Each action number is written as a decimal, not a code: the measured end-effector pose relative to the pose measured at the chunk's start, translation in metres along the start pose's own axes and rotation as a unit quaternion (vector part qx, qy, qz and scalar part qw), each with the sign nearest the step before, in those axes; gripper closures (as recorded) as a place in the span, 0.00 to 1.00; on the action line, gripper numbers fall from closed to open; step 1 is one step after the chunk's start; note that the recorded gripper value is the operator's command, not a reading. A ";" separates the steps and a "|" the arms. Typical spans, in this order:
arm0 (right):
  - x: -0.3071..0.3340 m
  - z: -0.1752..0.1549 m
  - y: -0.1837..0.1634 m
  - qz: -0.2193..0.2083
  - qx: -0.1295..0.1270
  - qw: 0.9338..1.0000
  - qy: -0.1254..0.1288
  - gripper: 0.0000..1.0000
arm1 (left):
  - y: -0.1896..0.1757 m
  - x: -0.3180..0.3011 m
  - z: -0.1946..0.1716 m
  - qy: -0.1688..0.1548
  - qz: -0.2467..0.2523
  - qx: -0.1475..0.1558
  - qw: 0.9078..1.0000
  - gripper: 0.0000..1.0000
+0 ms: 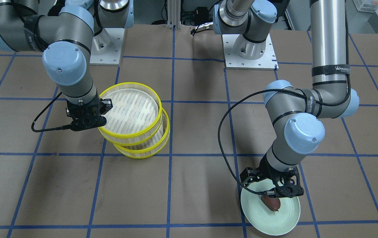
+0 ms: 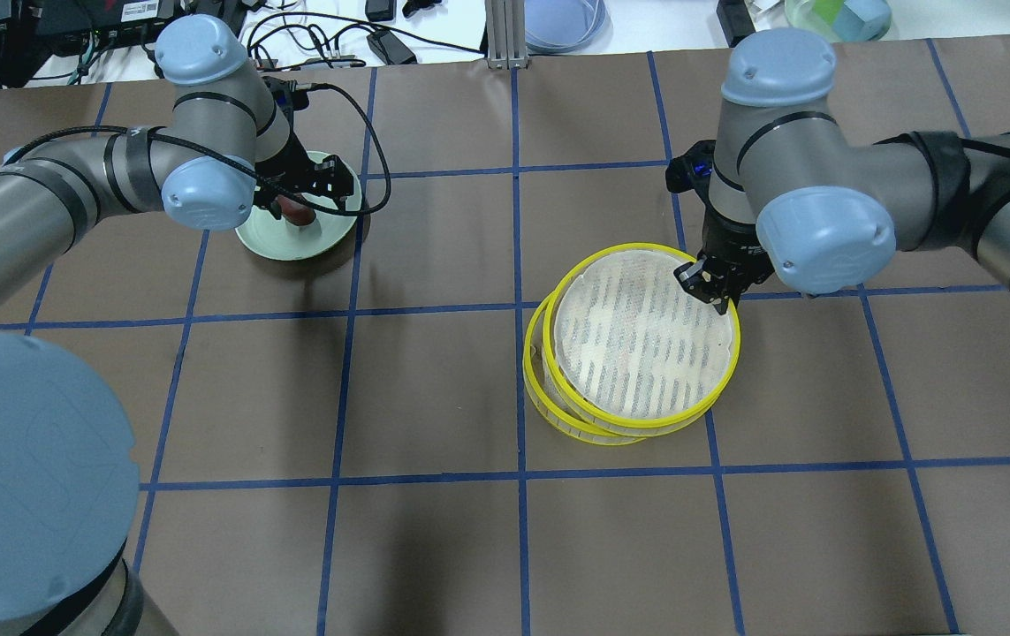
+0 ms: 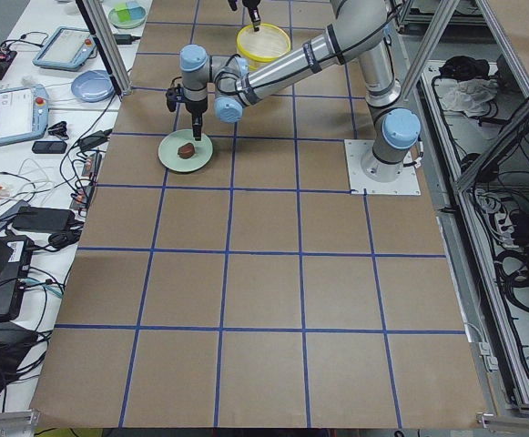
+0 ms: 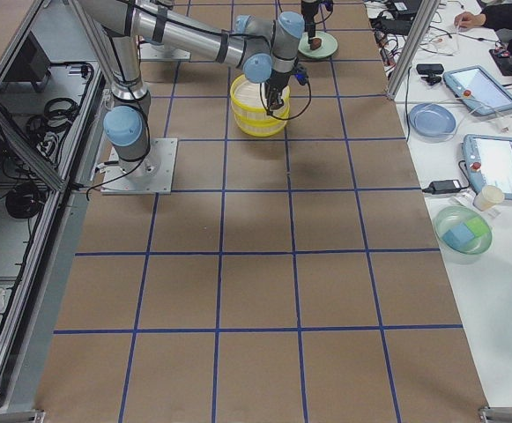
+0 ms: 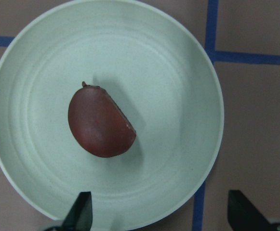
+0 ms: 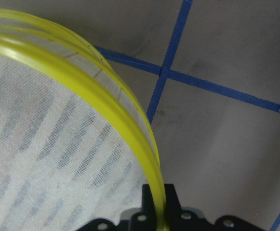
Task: Stack buns with steamer
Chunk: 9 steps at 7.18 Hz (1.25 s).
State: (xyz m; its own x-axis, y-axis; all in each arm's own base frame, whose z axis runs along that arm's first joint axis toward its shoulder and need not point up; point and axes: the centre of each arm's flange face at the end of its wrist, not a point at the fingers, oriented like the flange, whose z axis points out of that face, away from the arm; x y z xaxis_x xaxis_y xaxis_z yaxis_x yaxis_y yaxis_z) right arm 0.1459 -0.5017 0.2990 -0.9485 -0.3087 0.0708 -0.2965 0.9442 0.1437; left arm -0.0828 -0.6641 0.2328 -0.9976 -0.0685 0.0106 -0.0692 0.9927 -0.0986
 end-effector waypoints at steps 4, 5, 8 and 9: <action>-0.016 0.008 -0.003 -0.010 0.011 1.000 -0.017 1.00 | -0.009 -0.023 0.030 0.017 0.025 -0.007 1.000 0.01; -0.016 0.008 -0.005 -0.009 0.012 1.000 -0.015 1.00 | -0.012 -0.033 0.034 0.017 0.034 -0.007 0.999 0.01; -0.014 0.009 -0.014 0.008 0.012 1.000 -0.014 1.00 | -0.023 -0.043 0.038 0.016 0.043 0.000 0.999 0.33; -0.014 0.011 -0.016 0.011 0.009 1.000 -0.014 1.00 | -0.025 -0.043 0.039 0.016 0.044 0.004 0.999 0.52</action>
State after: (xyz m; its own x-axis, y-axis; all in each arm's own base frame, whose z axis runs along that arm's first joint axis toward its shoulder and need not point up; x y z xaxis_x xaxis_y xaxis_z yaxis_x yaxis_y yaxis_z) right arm 0.1627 -0.5113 0.2848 -0.9574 -0.2850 0.0464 -0.2776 0.9527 0.1238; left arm -0.0384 -0.6901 0.1963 -0.9992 0.0227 0.0333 0.0190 0.9940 -0.1081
